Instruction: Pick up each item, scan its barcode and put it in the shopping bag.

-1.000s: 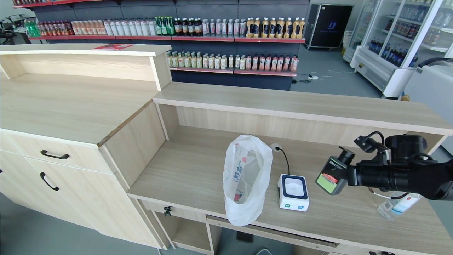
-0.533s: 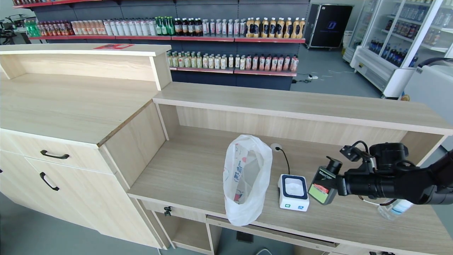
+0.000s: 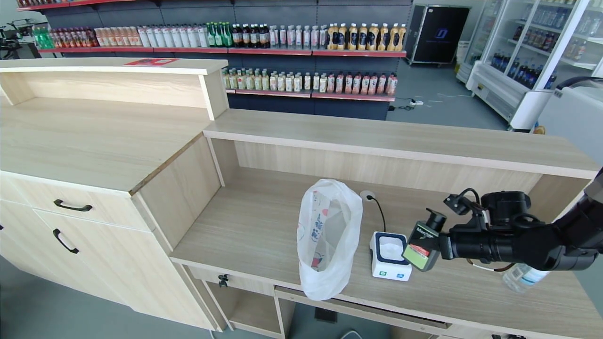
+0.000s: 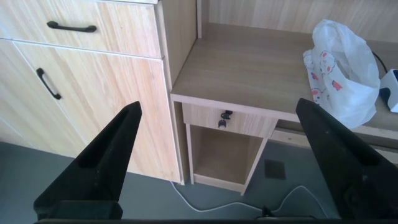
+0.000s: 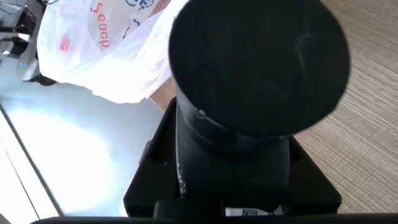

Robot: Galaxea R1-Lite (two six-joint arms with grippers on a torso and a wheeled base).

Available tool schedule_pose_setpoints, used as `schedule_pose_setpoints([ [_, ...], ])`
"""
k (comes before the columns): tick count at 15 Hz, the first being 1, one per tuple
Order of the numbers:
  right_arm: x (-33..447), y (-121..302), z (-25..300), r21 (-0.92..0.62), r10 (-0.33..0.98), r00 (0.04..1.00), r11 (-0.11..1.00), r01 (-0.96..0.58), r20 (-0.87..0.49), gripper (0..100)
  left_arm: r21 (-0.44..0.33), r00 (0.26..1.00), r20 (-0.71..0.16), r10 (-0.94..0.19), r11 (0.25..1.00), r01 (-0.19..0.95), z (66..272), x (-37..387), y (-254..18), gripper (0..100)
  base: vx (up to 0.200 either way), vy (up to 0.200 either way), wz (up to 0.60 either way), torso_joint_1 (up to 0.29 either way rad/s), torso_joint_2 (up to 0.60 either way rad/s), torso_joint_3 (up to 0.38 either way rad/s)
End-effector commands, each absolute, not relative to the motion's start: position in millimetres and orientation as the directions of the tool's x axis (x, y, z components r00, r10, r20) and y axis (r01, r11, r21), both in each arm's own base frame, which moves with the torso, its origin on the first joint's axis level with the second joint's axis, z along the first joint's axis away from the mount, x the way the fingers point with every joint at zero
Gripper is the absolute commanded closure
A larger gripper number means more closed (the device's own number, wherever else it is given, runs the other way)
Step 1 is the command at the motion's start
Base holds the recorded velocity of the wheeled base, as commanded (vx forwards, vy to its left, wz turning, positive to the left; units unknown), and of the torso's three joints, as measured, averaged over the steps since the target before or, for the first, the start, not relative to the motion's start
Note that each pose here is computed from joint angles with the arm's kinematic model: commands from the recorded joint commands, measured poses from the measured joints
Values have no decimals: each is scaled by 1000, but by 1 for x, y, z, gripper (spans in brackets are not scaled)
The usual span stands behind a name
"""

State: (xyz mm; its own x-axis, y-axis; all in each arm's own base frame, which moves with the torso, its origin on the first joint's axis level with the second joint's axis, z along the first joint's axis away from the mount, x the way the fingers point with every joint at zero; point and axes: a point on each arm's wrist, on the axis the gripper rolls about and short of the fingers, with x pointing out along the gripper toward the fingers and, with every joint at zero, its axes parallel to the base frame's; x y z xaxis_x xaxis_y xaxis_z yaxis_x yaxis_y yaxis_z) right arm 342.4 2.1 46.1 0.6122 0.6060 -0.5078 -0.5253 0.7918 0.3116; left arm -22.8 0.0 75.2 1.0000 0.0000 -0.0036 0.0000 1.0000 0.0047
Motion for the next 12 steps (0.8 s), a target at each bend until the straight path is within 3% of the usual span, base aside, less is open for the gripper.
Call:
schedule_pose_setpoints([
  [1, 346, 3, 44, 317, 617, 607, 784, -534, -502, 100, 5, 1000, -3, 0, 1000, 0, 75, -23, 0, 0, 0, 0, 0, 0, 0, 0],
  [12, 363, 19, 34, 313, 651, 574, 751, -581, -498, 100, 5, 1000, -3, 0, 1000, 0, 75, -23, 0, 0, 0, 0, 0, 0, 0, 0],
])
